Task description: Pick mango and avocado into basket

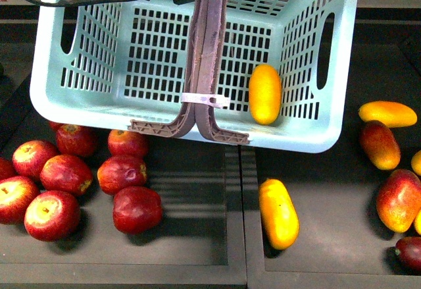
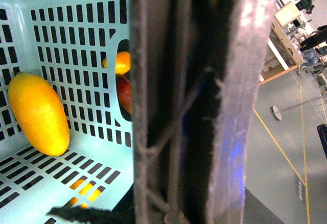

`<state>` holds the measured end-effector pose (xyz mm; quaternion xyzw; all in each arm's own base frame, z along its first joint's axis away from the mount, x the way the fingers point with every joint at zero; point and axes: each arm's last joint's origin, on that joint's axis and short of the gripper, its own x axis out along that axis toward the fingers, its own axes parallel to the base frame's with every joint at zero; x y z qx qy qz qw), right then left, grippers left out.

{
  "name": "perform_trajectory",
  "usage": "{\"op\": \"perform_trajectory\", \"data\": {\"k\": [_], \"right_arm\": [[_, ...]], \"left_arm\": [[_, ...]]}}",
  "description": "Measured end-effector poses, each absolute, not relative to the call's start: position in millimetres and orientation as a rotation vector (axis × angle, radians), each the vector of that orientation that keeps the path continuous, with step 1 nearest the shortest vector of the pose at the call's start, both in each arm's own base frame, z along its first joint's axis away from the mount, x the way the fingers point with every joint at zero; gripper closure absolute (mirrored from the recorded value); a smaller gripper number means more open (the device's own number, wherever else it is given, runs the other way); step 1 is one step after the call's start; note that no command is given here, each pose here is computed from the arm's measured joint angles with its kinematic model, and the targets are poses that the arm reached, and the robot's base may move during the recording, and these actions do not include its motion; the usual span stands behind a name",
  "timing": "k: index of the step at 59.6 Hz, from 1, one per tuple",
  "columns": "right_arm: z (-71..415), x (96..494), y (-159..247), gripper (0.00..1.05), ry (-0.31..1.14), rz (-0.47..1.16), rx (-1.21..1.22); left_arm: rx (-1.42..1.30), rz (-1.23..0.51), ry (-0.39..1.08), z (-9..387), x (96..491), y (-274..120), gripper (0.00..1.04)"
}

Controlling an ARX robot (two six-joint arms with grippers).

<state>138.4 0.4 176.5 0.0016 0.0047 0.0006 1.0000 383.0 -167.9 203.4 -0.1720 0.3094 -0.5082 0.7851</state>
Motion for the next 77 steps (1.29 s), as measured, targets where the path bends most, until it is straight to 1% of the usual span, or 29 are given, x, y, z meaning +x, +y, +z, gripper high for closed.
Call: {"op": "perform_trajectory", "data": {"k": [11, 65, 71, 77], "right_arm": [[169.7, 131.1, 0.4, 1.03, -0.004, 0.002, 0.003], [172.2, 109.0, 0.3, 1.03, -0.018, 0.003, 0.003], [167.5, 100.4, 0.2, 1.03, 0.015, 0.000, 0.002], [169.1, 97.2, 0.2, 1.03, -0.012, 0.001, 0.003]], "left_arm": [[-0.370, -1.093, 0.667, 203.4, 383.0, -167.9, 0.90], [-0.371, -1.096, 0.667, 203.4, 383.0, -167.9, 0.90], [-0.371, -1.096, 0.667, 203.4, 383.0, -167.9, 0.90], [-0.370, -1.094, 0.667, 203.4, 383.2, -167.6, 0.90]]}}
